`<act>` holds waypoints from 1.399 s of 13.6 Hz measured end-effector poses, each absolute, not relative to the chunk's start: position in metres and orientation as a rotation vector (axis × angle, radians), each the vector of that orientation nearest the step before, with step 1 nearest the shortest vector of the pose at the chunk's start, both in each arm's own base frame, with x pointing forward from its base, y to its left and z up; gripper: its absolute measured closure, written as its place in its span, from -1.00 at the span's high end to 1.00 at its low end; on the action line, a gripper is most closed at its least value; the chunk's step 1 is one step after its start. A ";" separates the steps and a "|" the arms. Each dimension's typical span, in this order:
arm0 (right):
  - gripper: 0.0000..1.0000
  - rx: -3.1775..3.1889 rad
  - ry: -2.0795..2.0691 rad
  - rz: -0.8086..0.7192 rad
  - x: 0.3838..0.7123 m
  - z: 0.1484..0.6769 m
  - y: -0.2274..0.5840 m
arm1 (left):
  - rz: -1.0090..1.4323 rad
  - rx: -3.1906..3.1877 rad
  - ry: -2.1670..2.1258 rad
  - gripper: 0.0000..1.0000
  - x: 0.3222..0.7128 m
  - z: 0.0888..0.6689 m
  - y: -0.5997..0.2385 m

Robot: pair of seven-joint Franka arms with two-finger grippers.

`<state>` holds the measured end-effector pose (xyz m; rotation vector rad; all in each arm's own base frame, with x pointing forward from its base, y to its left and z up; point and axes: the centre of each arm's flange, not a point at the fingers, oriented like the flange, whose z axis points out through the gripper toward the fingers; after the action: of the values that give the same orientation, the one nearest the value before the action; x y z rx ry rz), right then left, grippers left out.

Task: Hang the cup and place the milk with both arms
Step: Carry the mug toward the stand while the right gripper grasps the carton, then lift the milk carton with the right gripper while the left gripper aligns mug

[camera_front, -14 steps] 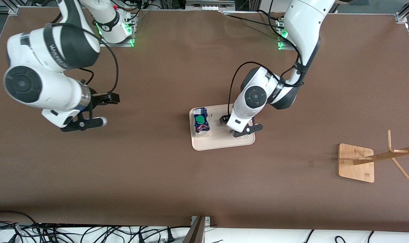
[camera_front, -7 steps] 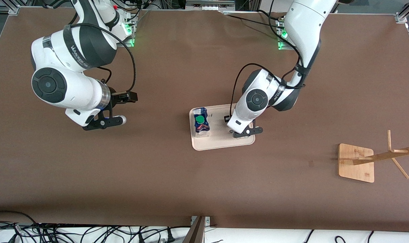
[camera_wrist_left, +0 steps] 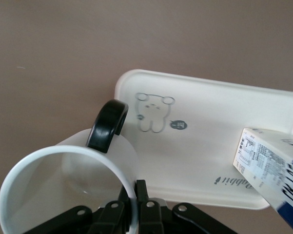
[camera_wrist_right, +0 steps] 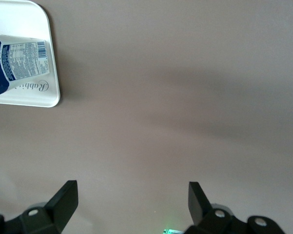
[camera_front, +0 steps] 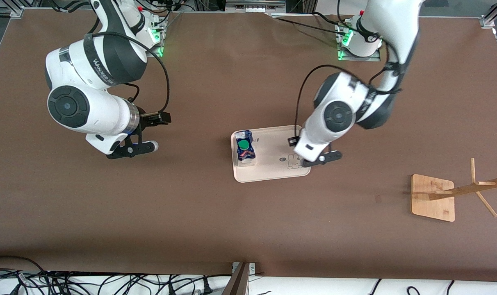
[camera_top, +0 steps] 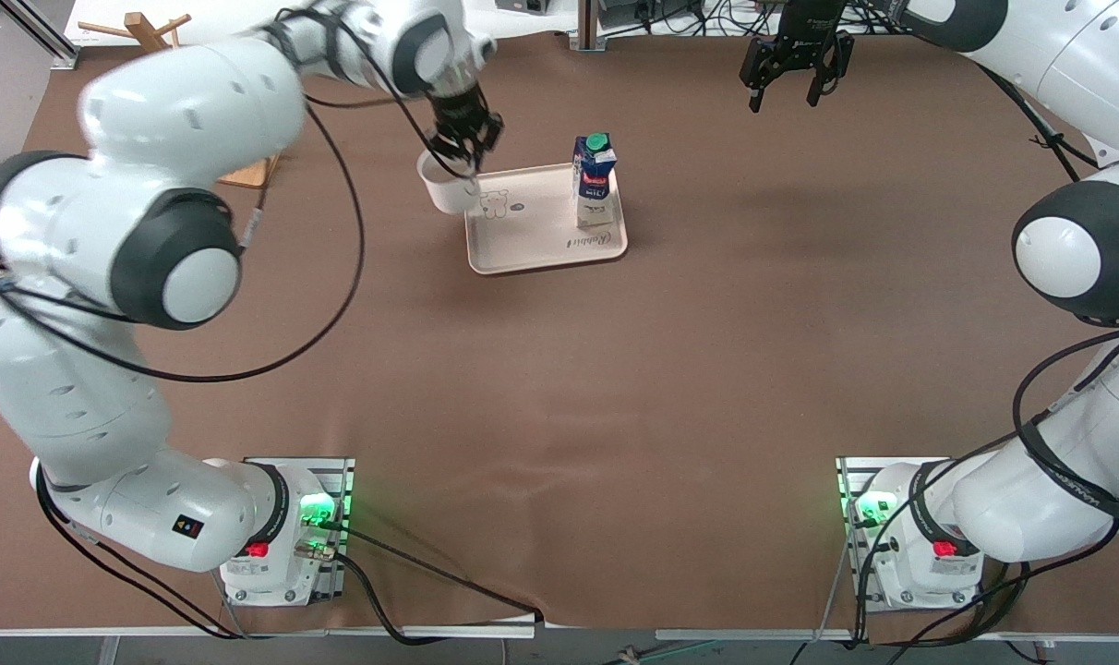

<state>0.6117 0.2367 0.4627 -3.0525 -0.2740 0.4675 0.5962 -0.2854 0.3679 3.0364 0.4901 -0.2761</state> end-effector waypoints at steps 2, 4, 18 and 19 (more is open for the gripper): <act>1.00 -3.051 -0.294 0.461 0.610 0.459 0.246 | -0.236 2.996 0.645 -0.87 0.608 0.437 -0.209; 1.00 -3.056 -0.271 0.441 0.608 0.450 0.269 | -0.193 2.942 0.801 -0.87 0.617 0.483 -0.121; 1.00 -3.021 0.123 0.208 0.561 0.368 0.484 | -0.058 2.922 0.577 -0.87 0.658 0.509 0.076; 1.00 -3.024 0.120 0.193 0.560 0.364 0.488 | -0.053 2.922 0.569 -0.87 0.662 0.506 0.086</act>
<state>0.5602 0.4883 0.3643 -3.0242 0.1200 0.1933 0.6616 0.0856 0.5058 2.9217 0.5691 -0.0534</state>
